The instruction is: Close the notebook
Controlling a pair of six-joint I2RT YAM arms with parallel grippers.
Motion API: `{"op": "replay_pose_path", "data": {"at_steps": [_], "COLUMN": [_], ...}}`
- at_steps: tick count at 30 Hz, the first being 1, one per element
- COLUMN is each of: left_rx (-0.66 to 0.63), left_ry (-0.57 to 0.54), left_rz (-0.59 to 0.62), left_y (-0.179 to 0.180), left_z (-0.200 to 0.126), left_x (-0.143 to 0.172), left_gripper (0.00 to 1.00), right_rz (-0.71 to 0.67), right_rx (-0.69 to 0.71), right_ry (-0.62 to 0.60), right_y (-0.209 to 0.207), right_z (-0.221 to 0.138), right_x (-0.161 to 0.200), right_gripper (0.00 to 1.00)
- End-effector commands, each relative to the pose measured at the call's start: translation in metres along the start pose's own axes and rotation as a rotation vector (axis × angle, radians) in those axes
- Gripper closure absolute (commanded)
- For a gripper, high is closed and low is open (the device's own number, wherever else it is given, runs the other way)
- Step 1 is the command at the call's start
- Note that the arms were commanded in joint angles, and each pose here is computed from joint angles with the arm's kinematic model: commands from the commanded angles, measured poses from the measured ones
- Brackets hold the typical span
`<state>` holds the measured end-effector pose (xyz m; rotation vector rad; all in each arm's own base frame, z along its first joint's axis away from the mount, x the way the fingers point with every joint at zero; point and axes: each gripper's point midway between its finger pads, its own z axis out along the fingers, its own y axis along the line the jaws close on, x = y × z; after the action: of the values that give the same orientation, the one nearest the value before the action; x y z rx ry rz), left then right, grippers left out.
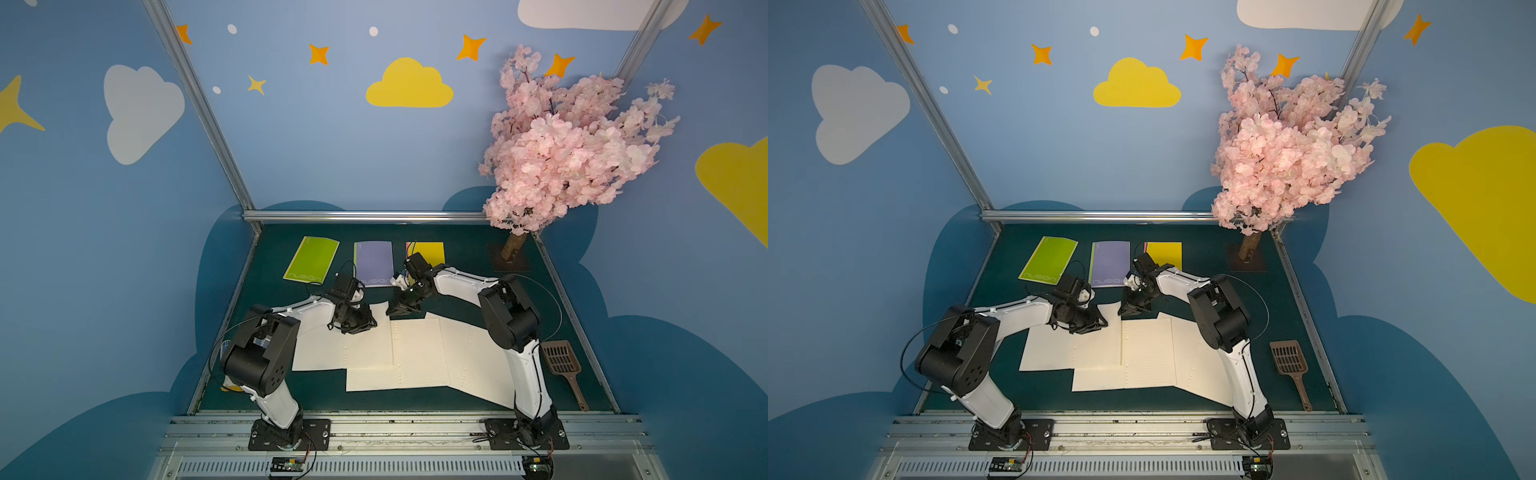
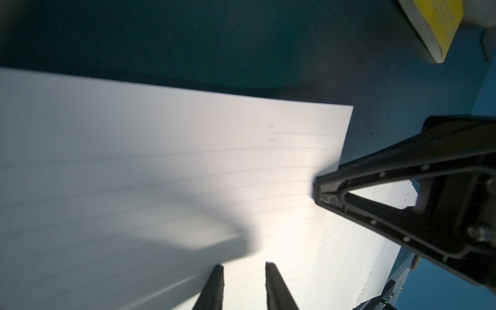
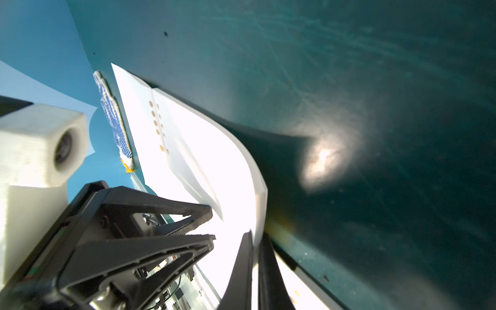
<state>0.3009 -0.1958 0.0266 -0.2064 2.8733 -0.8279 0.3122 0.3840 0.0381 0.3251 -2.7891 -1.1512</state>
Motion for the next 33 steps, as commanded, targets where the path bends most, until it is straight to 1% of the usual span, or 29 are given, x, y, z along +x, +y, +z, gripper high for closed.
{"op": "replay_pose_path", "data": {"at_steps": [1,8,17,23,33], "left_rx": [-0.083,-0.071,-0.068,-0.066,-0.103], "left_ry": [0.017,-0.045,-0.105,-0.119,-0.115], "left_rz": [-0.002,0.004,-0.017,-0.031,-0.059], "left_y": [0.014,0.009,0.017,0.021,0.036], "left_z": [-0.009,-0.030,-0.054,-0.060,-0.058], "left_x": [0.008,-0.002,-0.011,-0.011,-0.009], "left_gripper": [0.69,0.67,0.66,0.66,0.64], "right_rz": [-0.040,-0.046,-0.035,-0.038,-0.027], "right_rx": [-0.048,-0.055,-0.065,-0.081,-0.176], "right_ry": [-0.020,-0.046,-0.069,-0.064,-0.049], "right_y": [0.024,0.029,0.024,0.024,0.034], "right_z": [-0.019,-0.039,-0.068,-0.080,-0.098], "right_x": [0.002,0.001,0.001,0.002,0.002], "right_gripper": [1.00,1.00,1.00,1.00,1.00]}}
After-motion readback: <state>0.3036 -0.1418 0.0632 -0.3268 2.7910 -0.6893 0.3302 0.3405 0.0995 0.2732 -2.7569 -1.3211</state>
